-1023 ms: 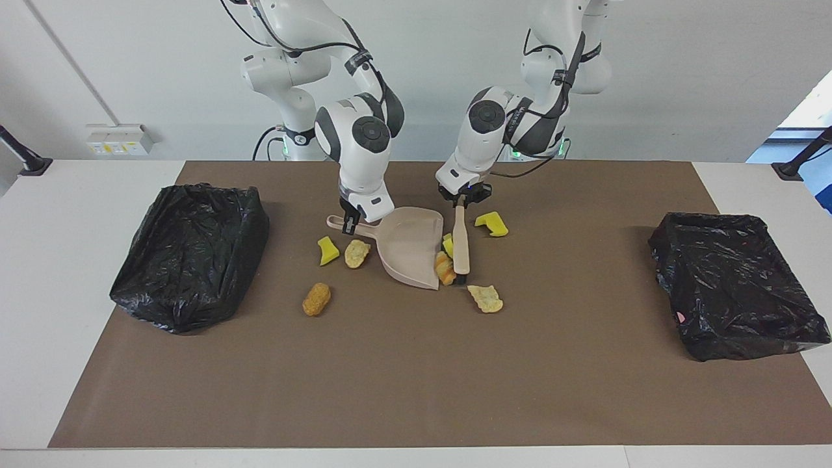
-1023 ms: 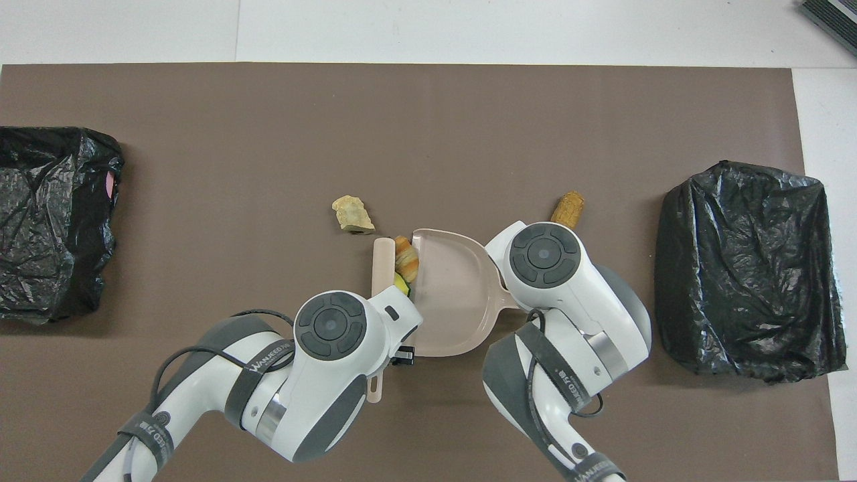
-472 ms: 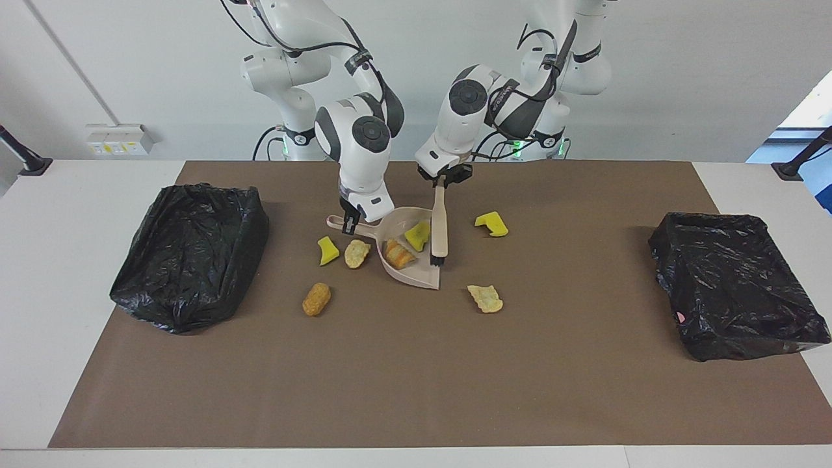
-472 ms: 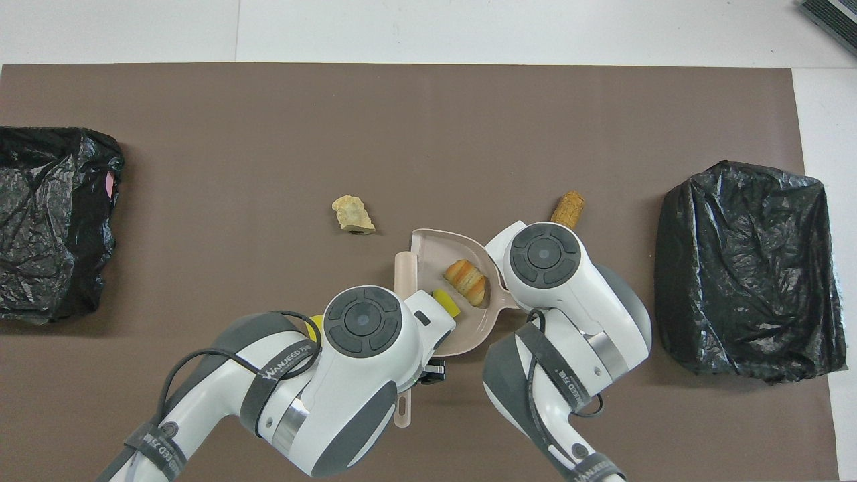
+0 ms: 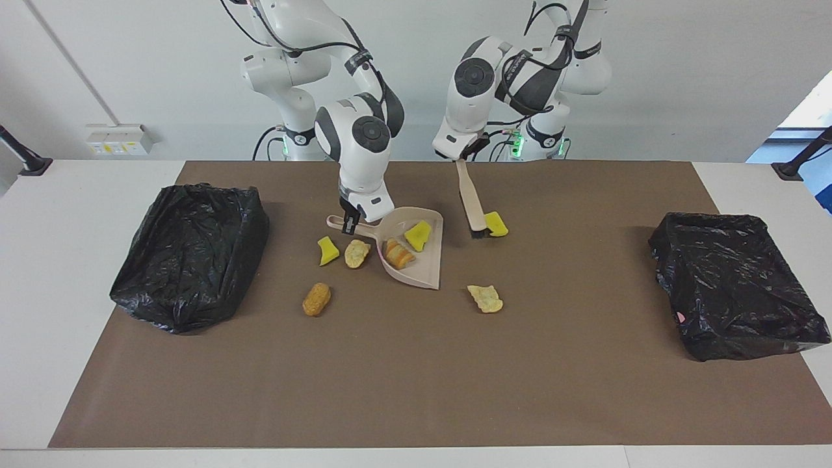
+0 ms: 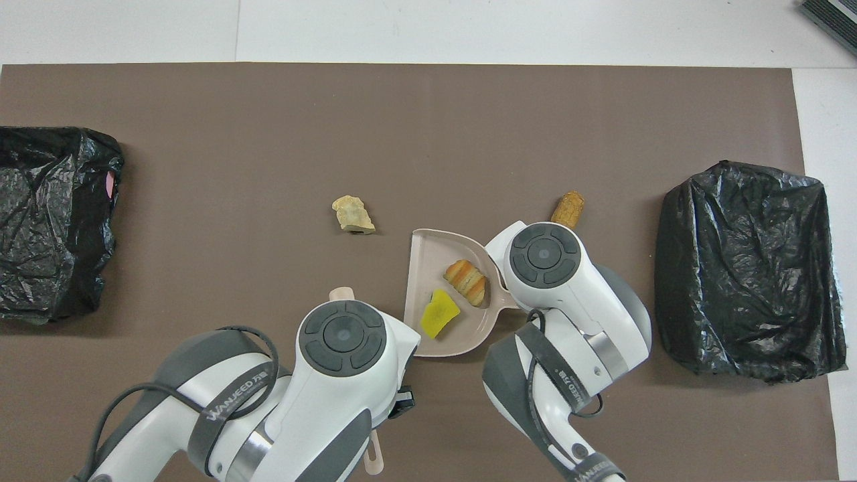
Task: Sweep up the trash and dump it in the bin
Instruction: 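Sweep the bread crusts into the dustpan with the left gripper's brush, then sweep the yellow sponge pieces into the dustpan with the left gripper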
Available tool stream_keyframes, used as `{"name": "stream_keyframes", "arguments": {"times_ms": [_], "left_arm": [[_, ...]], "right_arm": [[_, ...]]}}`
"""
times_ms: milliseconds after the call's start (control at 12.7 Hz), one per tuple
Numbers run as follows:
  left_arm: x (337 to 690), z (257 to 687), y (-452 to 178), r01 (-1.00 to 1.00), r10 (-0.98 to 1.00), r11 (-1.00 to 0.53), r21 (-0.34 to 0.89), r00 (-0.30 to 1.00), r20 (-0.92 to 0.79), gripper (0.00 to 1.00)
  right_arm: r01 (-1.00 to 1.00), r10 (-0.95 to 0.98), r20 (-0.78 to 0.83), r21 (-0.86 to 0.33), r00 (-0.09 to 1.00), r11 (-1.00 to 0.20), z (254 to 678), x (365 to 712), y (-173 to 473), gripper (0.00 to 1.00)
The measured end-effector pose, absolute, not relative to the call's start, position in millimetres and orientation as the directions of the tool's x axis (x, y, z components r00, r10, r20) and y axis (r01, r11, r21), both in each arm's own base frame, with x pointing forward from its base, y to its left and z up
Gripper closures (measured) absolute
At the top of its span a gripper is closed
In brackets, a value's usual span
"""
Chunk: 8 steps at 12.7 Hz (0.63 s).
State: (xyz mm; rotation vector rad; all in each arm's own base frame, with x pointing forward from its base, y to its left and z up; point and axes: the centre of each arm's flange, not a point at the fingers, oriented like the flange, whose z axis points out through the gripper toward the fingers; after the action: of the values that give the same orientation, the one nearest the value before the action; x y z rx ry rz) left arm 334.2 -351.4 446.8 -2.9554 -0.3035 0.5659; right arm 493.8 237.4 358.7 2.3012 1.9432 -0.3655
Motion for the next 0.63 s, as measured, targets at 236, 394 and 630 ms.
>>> {"name": "stream_keyframes", "arguments": {"times_ms": [236, 394, 630], "left_arm": [[308, 430, -326, 0.254, 0.328, -0.936, -0.244, 0.882, -0.339, 0.74], [292, 410, -305, 0.283, 0.363, -0.920, -0.272, 0.875, -0.320, 0.74], [296, 379, -289, 0.342, 0.395, -0.913, -0.223, 0.879, -0.267, 0.74]], "right_arm": [[0.986, 0.955, -0.266, -0.063, 0.133, -0.155, 360, 490, 243, 0.68], [0.984, 0.944, -0.291, -0.036, 0.157, -0.175, 364, 483, 253, 0.68], [0.982, 0.939, -0.297, -0.030, 0.170, -0.187, 368, 480, 255, 0.68]]}}
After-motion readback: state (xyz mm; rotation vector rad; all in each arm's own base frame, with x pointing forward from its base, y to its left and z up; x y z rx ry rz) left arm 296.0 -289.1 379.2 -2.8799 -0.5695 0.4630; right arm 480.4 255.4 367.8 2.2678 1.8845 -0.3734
